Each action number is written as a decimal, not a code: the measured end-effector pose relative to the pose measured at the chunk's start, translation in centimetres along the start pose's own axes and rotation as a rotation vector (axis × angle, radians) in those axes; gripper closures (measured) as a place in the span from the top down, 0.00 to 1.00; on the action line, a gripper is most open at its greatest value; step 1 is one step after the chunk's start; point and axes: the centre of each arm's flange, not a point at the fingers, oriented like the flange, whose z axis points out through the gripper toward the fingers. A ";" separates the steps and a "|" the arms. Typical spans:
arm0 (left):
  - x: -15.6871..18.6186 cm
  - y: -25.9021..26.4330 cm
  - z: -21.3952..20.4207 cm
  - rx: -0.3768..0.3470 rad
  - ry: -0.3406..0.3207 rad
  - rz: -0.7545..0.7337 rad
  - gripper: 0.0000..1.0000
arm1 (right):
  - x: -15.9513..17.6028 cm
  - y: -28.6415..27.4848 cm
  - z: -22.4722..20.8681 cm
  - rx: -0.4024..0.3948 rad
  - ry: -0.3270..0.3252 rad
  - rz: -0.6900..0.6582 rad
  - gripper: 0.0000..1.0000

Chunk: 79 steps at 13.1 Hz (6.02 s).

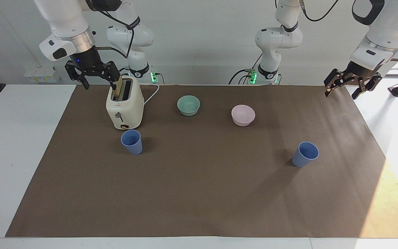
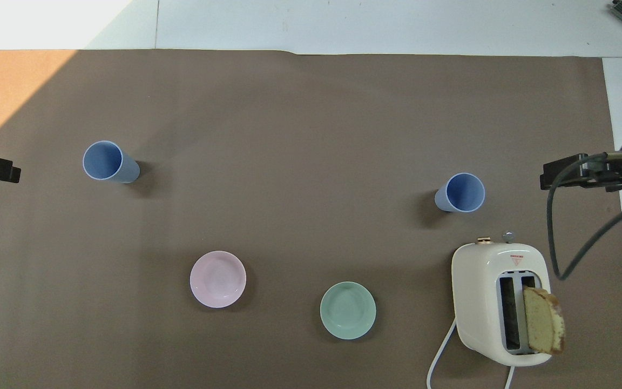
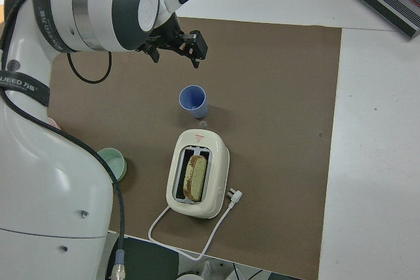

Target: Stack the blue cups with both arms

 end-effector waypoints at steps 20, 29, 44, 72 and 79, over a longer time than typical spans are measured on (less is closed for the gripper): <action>0.1 0.5 0.0 -0.001 0.000 0.010 1.00 | 0.0 0.0 0.0 0.000 0.000 0.000 1.00; 0.1 0.5 0.0 -0.001 0.000 0.010 1.00 | 0.0 0.0 0.0 0.000 0.000 0.000 1.00; 0.1 0.6 0.1 -0.001 -0.001 0.010 1.00 | 0.0 0.0 0.0 0.000 0.000 0.000 1.00; 1.7 0.6 7.1 0.011 0.066 0.014 1.00 | 0.0 0.1 0.0 0.000 0.000 0.002 1.00; 3.9 0.1 13.9 0.016 0.075 0.011 1.00 | 0.0 0.1 0.0 0.000 0.000 0.002 1.00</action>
